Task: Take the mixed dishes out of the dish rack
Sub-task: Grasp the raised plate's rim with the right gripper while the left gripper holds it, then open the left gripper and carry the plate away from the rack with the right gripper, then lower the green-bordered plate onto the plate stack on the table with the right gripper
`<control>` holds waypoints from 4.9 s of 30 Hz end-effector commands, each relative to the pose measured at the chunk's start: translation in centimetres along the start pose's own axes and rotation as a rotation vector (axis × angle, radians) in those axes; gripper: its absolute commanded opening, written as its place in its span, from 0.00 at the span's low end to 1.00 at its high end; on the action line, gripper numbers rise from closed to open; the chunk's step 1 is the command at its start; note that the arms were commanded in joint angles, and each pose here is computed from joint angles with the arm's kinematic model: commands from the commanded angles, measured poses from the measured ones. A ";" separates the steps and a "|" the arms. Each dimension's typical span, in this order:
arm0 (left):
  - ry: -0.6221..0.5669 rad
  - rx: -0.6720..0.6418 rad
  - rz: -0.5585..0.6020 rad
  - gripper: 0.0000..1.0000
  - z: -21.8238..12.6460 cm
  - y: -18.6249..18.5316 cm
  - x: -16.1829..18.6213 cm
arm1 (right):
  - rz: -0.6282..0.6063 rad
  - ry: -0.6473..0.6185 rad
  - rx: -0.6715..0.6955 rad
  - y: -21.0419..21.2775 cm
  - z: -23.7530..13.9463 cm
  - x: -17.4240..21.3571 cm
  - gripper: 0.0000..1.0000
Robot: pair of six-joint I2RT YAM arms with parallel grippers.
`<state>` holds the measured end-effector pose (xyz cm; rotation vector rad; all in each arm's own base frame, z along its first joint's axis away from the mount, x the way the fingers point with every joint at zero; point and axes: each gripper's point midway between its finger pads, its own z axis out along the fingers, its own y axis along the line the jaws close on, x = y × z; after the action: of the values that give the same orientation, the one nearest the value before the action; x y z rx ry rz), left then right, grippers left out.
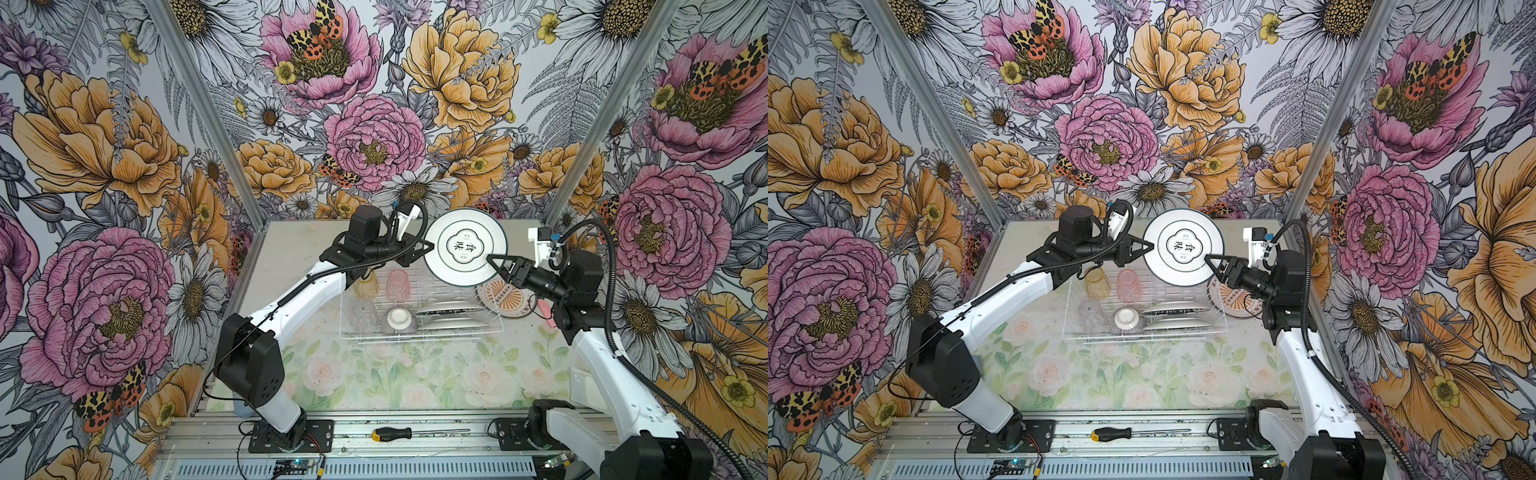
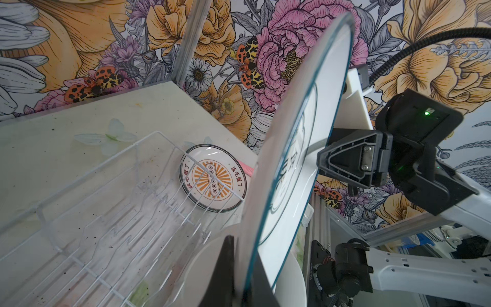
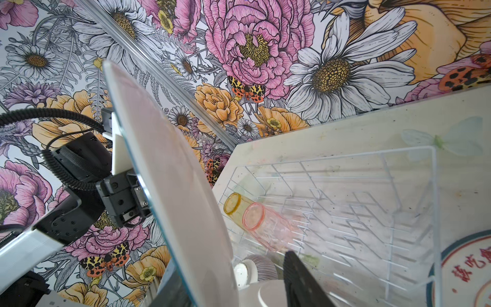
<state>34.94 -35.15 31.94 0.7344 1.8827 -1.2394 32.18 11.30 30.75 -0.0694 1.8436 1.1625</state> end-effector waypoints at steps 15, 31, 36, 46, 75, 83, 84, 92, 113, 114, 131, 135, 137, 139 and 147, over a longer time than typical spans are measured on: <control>-0.022 0.083 0.033 0.07 1.1 -2.2 -1.3 | -0.006 -0.031 -0.005 0.4 0.2 -1.0 0.00; 0.071 -0.293 0.082 0.33 -4.2 2.5 3.1 | 0.089 -0.342 0.370 -7.5 -8.8 -7.0 0.00; 0.069 -0.436 0.086 0.35 -7.6 4.4 4.0 | 0.137 -0.389 0.584 -11.8 -12.7 -6.0 0.00; 0.074 -0.468 0.057 0.35 -8.7 5.7 4.6 | 0.275 -0.270 0.787 -19.5 -13.9 -0.3 0.00; 0.133 -0.412 0.073 0.34 -4.6 5.4 5.4 | 0.418 -0.112 0.699 -24.0 -10.3 4.9 0.00; 0.133 -0.415 0.074 0.34 -4.8 5.3 5.5 | 0.433 -0.085 0.710 -24.8 -9.7 5.8 0.00; 0.133 -0.415 0.074 0.34 -4.8 5.2 5.5 | 0.436 -0.081 0.712 -25.0 -9.6 5.9 0.00; 0.133 -0.417 0.075 0.35 -5.0 5.3 5.6 | 0.453 -0.068 0.723 -25.4 -9.4 6.4 0.00; 0.132 -0.414 0.075 0.34 -5.3 5.3 5.6 | 0.469 -0.011 0.771 -26.3 -9.8 7.8 0.16; 0.131 -0.413 0.076 0.35 -5.3 5.3 5.5 | 0.468 -0.008 0.776 -26.3 -9.9 7.8 0.17; 0.140 -0.414 0.072 0.35 -5.3 5.5 5.9 | 0.456 0.041 0.820 -26.4 -10.3 8.6 0.38; 0.146 -0.412 0.070 0.34 -5.1 5.6 6.1 | 0.453 0.052 0.837 -26.4 -10.5 8.8 0.45; 0.147 -0.412 0.069 0.34 -5.1 5.6 6.2 | 0.449 0.058 0.847 -26.5 -10.5 8.9 0.46; 0.149 -0.413 0.067 0.34 -5.1 5.7 6.2 | 0.447 0.062 0.854 -26.5 -10.6 8.9 0.47; 0.152 -0.412 0.068 0.34 -5.0 5.7 6.3 | 0.427 0.073 0.887 -26.4 -11.0 8.9 0.52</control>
<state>34.50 -28.21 24.51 0.6620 2.1499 -0.7440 31.54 -7.16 6.01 0.8766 2.3756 0.5640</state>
